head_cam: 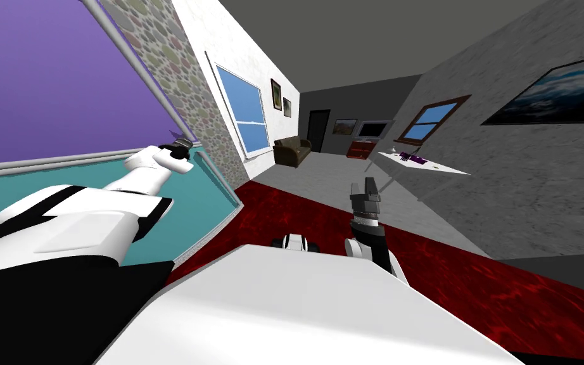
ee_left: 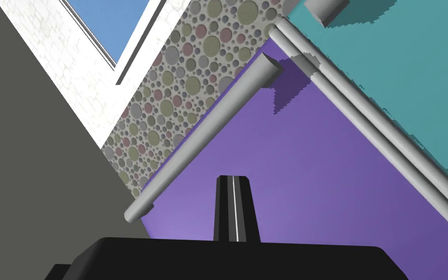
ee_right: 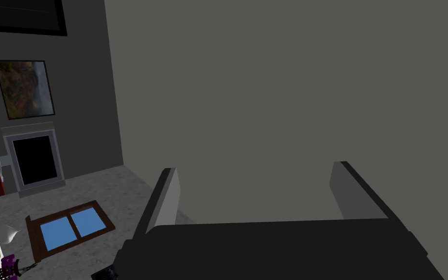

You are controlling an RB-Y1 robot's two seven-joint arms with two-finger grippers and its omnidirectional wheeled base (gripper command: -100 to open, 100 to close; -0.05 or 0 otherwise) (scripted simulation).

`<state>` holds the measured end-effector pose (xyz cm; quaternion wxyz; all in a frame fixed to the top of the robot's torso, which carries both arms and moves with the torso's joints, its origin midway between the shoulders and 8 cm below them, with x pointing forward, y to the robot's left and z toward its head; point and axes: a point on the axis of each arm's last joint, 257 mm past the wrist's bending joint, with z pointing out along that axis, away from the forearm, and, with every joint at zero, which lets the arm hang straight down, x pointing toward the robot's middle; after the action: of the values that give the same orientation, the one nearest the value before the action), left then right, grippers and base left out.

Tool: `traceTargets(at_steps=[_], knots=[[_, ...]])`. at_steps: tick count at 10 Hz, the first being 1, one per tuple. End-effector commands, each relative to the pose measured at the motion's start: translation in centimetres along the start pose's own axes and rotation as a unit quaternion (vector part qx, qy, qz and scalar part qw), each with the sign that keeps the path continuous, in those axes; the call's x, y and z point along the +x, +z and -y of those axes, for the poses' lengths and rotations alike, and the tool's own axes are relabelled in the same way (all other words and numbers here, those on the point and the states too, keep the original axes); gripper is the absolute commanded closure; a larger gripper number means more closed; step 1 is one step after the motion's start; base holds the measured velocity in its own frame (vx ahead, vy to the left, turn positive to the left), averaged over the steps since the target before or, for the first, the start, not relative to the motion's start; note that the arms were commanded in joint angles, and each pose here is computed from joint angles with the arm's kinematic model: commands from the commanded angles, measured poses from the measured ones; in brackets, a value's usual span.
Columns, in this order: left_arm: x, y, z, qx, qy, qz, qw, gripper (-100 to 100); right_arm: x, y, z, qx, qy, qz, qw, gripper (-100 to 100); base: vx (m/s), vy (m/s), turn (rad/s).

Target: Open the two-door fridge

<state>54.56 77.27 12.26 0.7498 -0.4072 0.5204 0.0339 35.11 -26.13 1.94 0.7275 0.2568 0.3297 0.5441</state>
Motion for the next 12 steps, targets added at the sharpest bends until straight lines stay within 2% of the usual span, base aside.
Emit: traceTargets(at_steps=[1, 2, 4, 5, 8, 12], knots=[[-0.5, 0.2, -1.9, -0.022, -0.004, 0.005, 0.9997, 100, 0.0, 0.0, 0.0, 0.0, 0.0, 0.0, 1.0, 0, 0.043, -0.019, 0.024], [-0.5, 0.2, -3.3, -0.036, -0.004, 0.005, 0.9993, 100, 0.0, 0.0, 0.0, 0.0, 0.0, 0.0, 1.0, 0, 0.043, 0.008, -0.014], [-0.6, 0.1, -3.1, -0.034, -0.004, 0.006, 0.9994, 100, 0.0, 0.0, 0.0, 0.0, 0.0, 0.0, 1.0, 0, 0.024, 0.011, -0.002], [-1.5, 0.2, -3.4, -0.042, 0.003, 0.01, 0.999, -100, 0.0, 0.0, 0.0, 0.0, 0.0, 0.0, 1.0, 0, 0.029, 0.133, -0.162], [-2.6, 0.1, -4.0, -0.056, 0.014, 0.016, 0.9982, -100, 0.0, 0.0, 0.0, 0.0, -0.001, 0.0, 1.0, 0, 0.062, 0.195, -0.139], [-3.9, -0.1, -5.3, -0.082, 0.031, 0.021, 0.996, -100, 0.0, 0.0, 0.0, 0.0, -0.001, 0.0, 1.0, 0, 0.035, 0.23, -0.167]])
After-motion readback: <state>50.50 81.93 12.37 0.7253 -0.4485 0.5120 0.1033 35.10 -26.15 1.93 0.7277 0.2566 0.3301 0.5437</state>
